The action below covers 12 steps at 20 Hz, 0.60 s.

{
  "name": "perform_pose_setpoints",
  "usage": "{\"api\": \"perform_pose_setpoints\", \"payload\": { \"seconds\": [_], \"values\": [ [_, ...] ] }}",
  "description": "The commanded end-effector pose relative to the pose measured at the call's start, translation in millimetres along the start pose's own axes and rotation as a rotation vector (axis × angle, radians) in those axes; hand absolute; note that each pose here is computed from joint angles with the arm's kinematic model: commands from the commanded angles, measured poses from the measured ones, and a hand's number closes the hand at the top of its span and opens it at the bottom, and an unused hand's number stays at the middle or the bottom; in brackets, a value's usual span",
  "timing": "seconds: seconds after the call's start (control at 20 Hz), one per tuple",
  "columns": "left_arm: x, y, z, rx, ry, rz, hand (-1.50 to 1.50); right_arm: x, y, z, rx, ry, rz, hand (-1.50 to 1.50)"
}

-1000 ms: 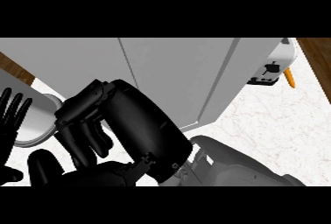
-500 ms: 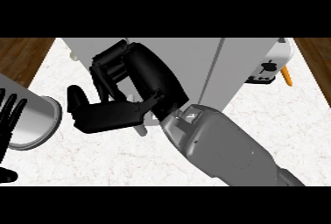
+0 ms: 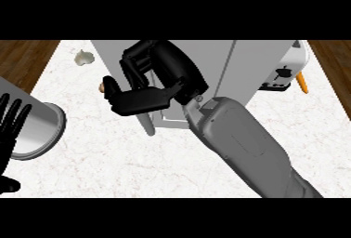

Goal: Pick up the wine, place it into the cabinet and close the cabinet

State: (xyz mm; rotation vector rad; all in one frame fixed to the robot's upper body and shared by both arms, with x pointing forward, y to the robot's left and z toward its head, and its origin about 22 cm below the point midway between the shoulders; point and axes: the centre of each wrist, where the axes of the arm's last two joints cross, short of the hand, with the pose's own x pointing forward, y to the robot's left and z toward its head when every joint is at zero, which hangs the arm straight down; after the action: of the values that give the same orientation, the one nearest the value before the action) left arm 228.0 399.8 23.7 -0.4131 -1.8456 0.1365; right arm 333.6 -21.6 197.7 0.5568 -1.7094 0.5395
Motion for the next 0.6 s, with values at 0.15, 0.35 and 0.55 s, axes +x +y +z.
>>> {"api": "perform_pose_setpoints", "payload": {
  "seconds": [0.15, 0.35, 0.55],
  "values": [
    [4.8, 0.8, 9.5, 0.009, -0.001, -0.014, -1.50, -36.2, -57.0, 0.4, -0.108, 0.033, 0.076, 1.50],
    [-0.3, 1.6, -3.9, -0.033, 0.006, -0.009, -1.50, -24.8, -67.9, -8.8, -0.141, 0.017, 0.108, 1.50],
    [10.2, -5.4, -20.3, -0.022, -0.006, -0.003, -1.50, -22.1, -73.3, -11.7, -0.136, 0.024, 0.073, 1.50]
  ]
}}
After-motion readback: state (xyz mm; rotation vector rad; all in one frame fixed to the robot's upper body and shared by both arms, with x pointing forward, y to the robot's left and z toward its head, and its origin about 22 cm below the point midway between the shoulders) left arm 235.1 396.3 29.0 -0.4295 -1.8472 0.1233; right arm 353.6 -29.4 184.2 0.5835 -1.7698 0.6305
